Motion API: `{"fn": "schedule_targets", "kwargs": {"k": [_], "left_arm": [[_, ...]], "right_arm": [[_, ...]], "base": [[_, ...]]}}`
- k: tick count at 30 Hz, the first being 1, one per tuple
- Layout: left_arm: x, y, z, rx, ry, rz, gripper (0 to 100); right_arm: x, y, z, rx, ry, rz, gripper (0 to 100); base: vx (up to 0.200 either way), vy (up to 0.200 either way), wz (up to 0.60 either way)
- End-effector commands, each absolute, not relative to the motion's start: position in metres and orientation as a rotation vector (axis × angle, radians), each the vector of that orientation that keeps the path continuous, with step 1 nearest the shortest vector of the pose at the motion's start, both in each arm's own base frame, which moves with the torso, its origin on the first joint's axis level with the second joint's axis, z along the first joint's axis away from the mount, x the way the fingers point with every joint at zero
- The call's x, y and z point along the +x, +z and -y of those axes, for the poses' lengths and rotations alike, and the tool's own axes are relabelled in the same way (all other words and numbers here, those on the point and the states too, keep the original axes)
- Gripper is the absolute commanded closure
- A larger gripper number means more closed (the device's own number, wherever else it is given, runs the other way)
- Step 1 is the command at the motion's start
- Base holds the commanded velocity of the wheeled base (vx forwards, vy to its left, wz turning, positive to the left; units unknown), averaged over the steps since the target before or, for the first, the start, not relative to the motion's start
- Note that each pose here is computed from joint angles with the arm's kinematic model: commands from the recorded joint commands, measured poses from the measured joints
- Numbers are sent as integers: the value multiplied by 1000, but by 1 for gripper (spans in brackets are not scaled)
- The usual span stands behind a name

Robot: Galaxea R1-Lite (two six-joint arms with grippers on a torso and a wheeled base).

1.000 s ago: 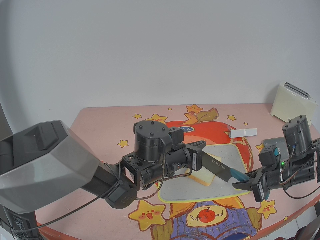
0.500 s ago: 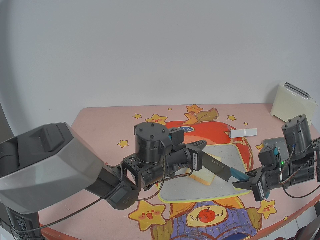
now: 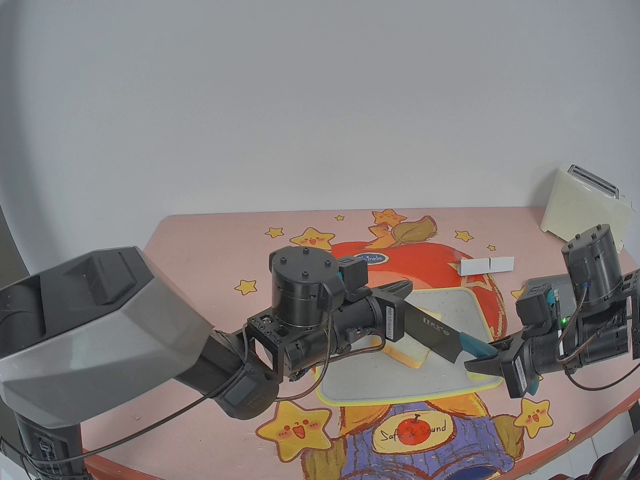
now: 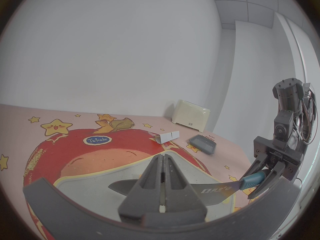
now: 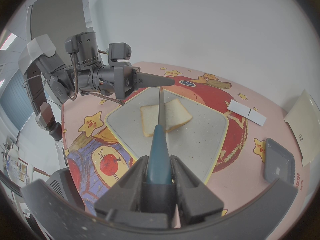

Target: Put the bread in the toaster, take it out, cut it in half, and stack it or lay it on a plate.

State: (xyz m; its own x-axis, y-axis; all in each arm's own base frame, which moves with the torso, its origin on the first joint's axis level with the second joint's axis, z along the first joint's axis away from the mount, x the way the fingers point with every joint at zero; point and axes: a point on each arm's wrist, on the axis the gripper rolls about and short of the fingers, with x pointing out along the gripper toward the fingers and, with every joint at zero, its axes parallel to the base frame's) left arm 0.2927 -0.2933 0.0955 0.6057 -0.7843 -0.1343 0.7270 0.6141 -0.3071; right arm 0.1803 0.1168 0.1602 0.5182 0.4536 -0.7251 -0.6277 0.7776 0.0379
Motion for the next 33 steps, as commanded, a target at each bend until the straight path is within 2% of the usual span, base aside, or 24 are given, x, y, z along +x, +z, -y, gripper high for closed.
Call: {"fn": "schedule_targets", "kwargs": {"k": [1,20,33], "left_arm": [[293,93,294,-229,-884,-276,100],[295,82,295,-228,-882,-277,100],[294,88,294,-232,-884,-265,100]], "right_arm": [[181,160,-117,-241,656,-795,100],[184,160,-119,-241,655,-798,100],[183,156,-118,-246,650,-814,100]], "base": [[0,0,0],[0,0,0],[0,0,0]]}}
